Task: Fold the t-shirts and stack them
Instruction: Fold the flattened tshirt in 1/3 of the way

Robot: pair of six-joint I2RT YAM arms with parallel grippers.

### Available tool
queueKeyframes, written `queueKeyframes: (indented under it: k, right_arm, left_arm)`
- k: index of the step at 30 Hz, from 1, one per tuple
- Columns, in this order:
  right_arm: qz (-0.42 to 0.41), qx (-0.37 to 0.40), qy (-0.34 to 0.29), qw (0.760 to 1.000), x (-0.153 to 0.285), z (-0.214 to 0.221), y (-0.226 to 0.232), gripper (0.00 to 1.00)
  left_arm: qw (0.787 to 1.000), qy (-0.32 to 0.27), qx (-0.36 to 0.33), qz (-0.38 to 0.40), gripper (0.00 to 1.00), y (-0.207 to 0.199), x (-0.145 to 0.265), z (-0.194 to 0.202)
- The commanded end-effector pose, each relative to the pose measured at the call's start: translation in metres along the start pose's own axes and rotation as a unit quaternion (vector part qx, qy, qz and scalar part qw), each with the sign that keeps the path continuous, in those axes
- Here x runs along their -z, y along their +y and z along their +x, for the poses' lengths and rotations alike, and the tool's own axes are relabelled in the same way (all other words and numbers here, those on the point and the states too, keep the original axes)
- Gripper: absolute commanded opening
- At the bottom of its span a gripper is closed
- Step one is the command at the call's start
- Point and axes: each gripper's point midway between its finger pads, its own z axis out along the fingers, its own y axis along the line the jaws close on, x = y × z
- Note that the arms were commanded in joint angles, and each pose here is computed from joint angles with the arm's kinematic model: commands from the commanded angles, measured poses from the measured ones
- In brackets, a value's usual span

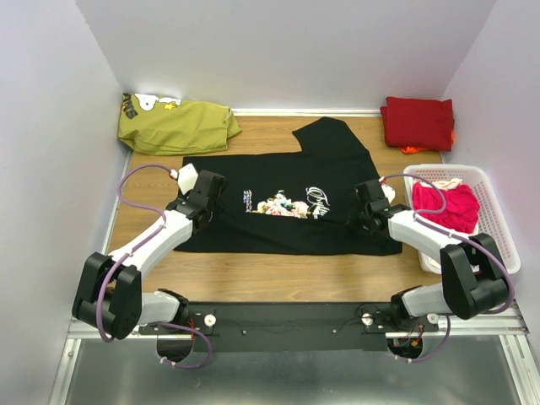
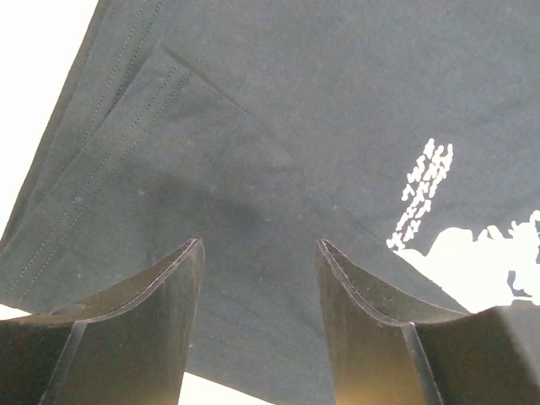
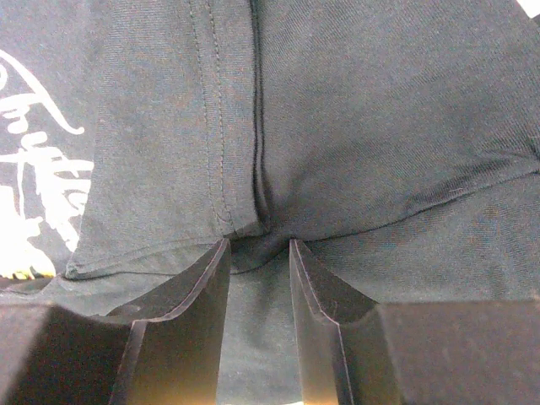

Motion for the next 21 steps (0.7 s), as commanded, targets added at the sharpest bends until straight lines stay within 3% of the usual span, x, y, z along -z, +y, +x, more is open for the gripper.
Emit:
queueKeyframes:
  k: [1, 15, 21]
  right_arm:
    - [0.004, -0.005, -0.031, 1.0, -0.005, -0.013, 0.006, 0.43]
    - [-0.015, 0.0, -0.049, 0.999, 0.023, -0.021, 0.022, 0.43]
    - [0.015, 0.012, -0.053, 0.998, 0.013, -0.023, 0.015, 0.43]
  left_arm:
    - [1.0, 0.004, -0.01, 0.013, 0.64, -0.004, -0.004, 0.004]
    - [1.0, 0.011, -0.014, 0.014, 0.64, -0.004, -0.007, 0.008]
    - [1.0, 0.015, -0.017, 0.013, 0.64, -0.004, -0.009, 0.01]
